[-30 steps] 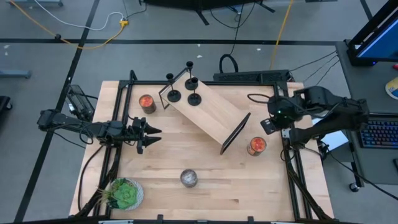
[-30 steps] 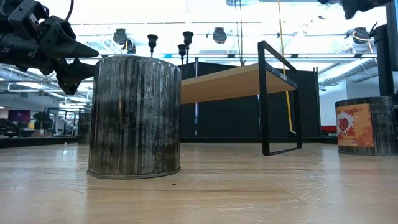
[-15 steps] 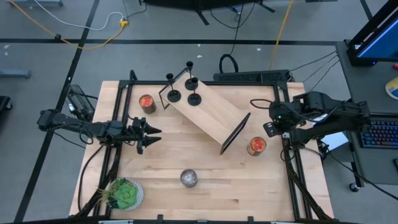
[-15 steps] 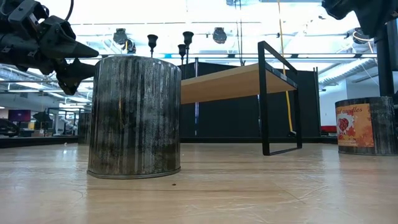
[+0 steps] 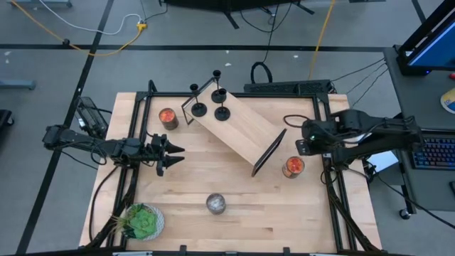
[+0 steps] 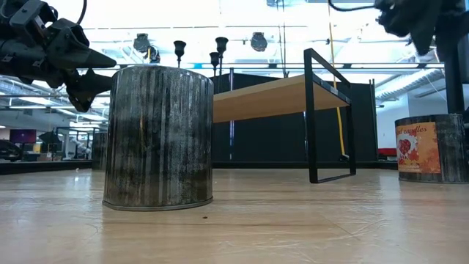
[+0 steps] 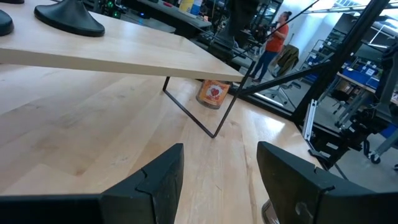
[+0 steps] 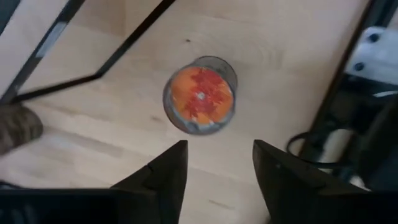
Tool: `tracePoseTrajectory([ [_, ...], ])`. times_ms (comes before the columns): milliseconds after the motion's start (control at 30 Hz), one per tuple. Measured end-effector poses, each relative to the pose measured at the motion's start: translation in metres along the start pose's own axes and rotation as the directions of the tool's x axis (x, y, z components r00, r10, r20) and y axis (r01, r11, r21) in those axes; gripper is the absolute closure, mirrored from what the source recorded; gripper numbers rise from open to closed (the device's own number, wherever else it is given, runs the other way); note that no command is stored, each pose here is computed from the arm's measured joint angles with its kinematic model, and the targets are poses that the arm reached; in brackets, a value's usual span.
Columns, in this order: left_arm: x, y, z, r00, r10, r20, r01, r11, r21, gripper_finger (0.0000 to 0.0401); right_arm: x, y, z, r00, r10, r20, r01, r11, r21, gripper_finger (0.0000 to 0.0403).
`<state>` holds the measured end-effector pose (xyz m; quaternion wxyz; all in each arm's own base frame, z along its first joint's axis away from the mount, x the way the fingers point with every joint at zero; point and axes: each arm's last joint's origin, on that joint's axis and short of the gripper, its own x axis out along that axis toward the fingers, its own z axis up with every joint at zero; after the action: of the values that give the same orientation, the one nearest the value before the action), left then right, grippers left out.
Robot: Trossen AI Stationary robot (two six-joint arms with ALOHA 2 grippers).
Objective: Pick & Place candle stick holders
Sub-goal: Put the bottom orange scented candle on the shelf
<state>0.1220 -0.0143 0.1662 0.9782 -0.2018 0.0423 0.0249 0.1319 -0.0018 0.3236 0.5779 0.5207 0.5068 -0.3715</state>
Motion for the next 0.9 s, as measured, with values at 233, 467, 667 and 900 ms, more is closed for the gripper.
tracePoseTrajectory([
  [233,0.0,0.0,0.0,1.0,0.0,0.0,0.0,1.0,-0.005,0.0192,0.046,-0.001,0.004,0.999,-0.033,-0.043,0.037,0.995,0.092,0.0232],
  [467,0.0,0.0,0.0,1.0,0.0,0.0,0.0,1.0,-0.001,0.0192,0.082,-0.023,0.002,0.984,-0.135,-0.113,0.155,0.969,0.19,0.0225],
  [667,0.0,0.0,0.0,1.0,0.0,0.0,0.0,1.0,0.0,0.0192,0.095,-0.026,0.002,0.995,-0.045,-0.087,0.064,0.971,0.229,0.0221],
  [900,0.0,0.0,0.0,1.0,0.0,-0.001,0.0,1.0,0.0,0.0192,0.097,-0.03,0.003,0.998,-0.029,-0.054,0.042,0.963,0.265,0.0229],
])
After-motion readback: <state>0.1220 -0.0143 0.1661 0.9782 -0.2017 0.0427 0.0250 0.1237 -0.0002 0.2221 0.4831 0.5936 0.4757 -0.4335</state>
